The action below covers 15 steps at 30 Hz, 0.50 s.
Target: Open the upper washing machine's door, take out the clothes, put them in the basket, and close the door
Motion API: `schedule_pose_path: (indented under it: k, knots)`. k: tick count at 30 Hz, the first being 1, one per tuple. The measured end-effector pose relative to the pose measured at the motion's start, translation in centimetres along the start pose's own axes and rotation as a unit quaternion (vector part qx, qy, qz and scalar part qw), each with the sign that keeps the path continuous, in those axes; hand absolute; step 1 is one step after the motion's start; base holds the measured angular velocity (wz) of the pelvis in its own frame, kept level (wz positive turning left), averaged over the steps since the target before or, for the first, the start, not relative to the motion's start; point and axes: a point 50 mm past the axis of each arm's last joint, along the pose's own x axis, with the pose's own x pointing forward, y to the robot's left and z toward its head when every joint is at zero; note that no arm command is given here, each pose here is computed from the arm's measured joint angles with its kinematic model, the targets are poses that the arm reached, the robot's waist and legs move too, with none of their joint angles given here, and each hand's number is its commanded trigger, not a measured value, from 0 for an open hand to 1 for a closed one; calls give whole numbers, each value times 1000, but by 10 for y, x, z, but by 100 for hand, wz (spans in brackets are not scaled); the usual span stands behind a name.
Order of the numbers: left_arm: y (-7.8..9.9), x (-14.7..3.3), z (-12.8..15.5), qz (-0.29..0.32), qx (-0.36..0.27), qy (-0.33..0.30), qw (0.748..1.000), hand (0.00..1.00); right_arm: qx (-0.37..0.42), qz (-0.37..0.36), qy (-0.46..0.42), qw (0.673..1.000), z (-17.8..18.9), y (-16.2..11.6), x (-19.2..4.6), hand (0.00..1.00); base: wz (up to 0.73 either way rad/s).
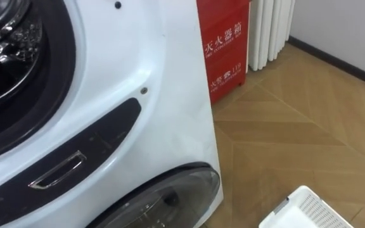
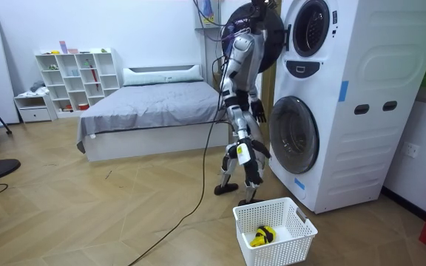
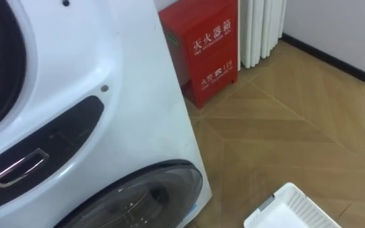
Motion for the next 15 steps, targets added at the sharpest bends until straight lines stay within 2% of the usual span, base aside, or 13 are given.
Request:
schedule_pose_path:
  k: [8,15]
  knots:
    - [-7,-4,-15,-3,-8,19,1000,0,-36,5,96,995,-46,-10,-11,0,22]
    - [-12,-2,-14,10,-14,22,1000,0,-31,27,205,978,-99,5,-36,0,34]
